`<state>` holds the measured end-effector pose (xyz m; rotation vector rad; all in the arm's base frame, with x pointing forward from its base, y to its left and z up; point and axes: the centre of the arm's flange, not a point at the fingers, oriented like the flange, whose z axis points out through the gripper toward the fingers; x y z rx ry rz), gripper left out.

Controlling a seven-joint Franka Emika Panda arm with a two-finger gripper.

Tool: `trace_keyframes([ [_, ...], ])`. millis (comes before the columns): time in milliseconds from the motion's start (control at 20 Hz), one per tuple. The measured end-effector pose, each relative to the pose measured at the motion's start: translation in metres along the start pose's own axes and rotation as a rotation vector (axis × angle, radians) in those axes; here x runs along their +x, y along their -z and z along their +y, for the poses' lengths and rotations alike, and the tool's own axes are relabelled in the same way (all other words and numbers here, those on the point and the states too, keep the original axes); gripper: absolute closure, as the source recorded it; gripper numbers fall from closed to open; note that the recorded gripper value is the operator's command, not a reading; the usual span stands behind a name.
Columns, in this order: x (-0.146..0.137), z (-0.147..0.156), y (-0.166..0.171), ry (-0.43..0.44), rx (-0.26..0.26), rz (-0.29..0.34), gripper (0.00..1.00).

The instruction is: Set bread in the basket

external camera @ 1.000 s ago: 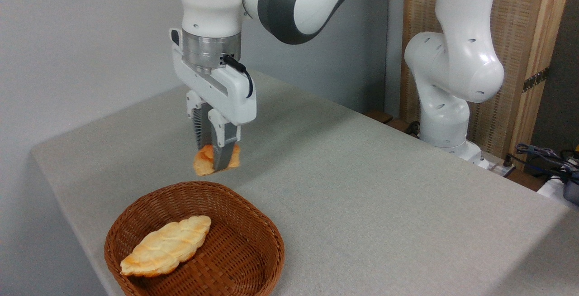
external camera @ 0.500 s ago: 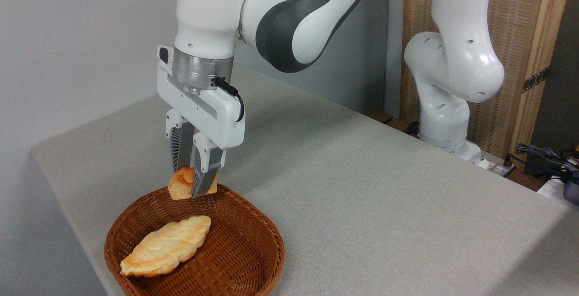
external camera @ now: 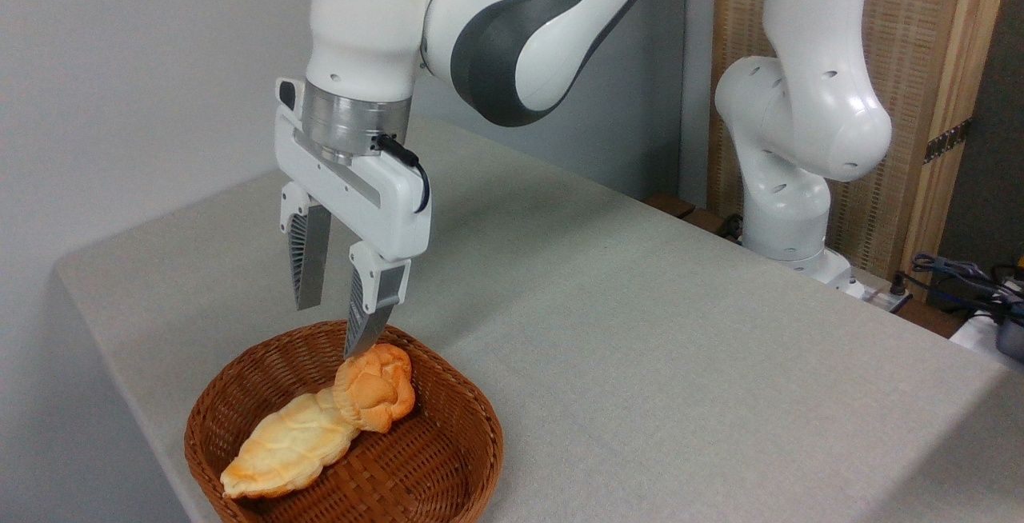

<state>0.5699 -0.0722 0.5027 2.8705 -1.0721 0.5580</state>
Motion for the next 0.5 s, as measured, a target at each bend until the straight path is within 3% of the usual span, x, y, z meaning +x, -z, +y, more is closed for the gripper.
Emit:
trace_keyframes([
  [100, 0.003, -0.002, 0.013, 0.001, 0.01, 0.018, 0.0],
  [200, 0.0, -0.004, 0.027, 0.007, -0.011, -0.002, 0.0],
  [400, -0.003, 0.001, 0.057, -0.01, -0.095, -0.117, 0.0],
  [500, -0.007, 0.003, 0.063, -0.021, -0.108, -0.186, 0.0],
])
